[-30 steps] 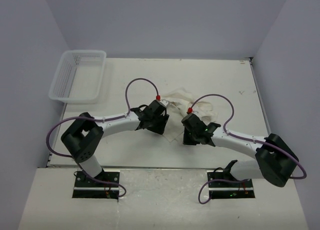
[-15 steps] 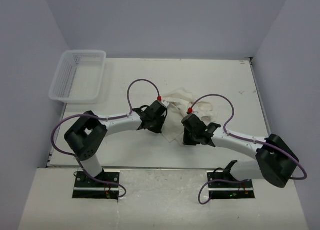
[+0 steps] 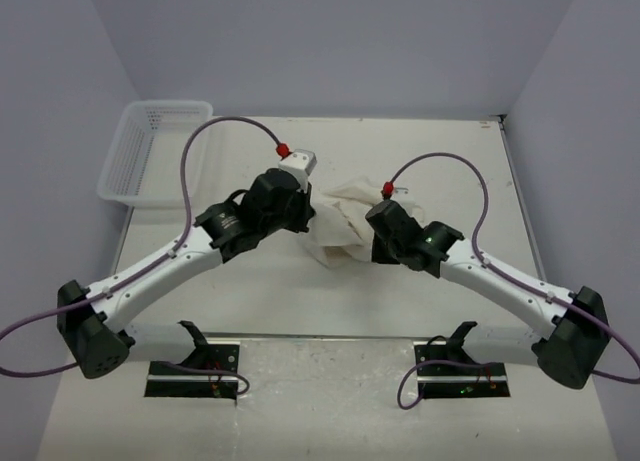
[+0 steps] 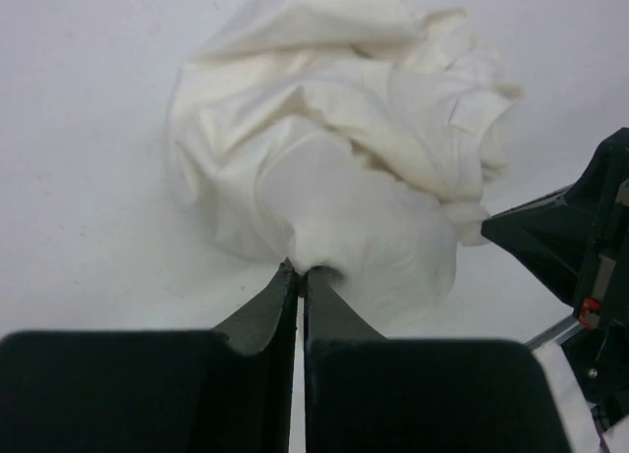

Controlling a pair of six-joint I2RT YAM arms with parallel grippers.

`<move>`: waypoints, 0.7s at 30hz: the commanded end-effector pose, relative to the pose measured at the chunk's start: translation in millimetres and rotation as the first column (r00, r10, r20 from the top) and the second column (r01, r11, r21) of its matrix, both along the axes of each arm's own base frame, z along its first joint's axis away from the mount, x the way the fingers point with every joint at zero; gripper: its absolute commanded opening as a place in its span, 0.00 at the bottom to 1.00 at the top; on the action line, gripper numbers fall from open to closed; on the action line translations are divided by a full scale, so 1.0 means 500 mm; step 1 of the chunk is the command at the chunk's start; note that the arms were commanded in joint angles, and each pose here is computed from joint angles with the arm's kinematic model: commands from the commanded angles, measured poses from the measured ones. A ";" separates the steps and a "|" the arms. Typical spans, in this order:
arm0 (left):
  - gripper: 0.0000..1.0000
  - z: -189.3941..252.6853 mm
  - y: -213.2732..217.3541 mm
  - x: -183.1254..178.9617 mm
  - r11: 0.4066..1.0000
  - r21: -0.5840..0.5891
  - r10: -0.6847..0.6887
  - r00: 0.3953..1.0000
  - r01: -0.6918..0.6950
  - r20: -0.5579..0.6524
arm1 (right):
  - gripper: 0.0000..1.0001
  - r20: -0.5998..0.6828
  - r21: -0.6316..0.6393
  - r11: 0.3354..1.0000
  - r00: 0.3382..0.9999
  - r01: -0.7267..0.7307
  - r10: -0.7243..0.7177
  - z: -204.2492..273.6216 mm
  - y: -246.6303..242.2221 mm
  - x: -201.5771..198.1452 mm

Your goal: Fold and stack the t-shirts

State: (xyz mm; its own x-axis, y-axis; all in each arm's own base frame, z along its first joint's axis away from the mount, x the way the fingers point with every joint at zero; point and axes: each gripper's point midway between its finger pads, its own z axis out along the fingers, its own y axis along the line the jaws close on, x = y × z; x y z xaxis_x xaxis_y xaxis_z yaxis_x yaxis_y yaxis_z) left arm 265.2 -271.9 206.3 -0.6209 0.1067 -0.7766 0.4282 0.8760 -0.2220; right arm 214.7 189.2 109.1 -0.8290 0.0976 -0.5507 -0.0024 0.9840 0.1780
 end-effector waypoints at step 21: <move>0.00 0.555 0.288 -0.028 0.934 -0.132 0.351 0.790 -0.331 0.503 | 0.00 0.707 -0.102 0.989 0.707 0.107 -0.004 0.734 -0.167 0.090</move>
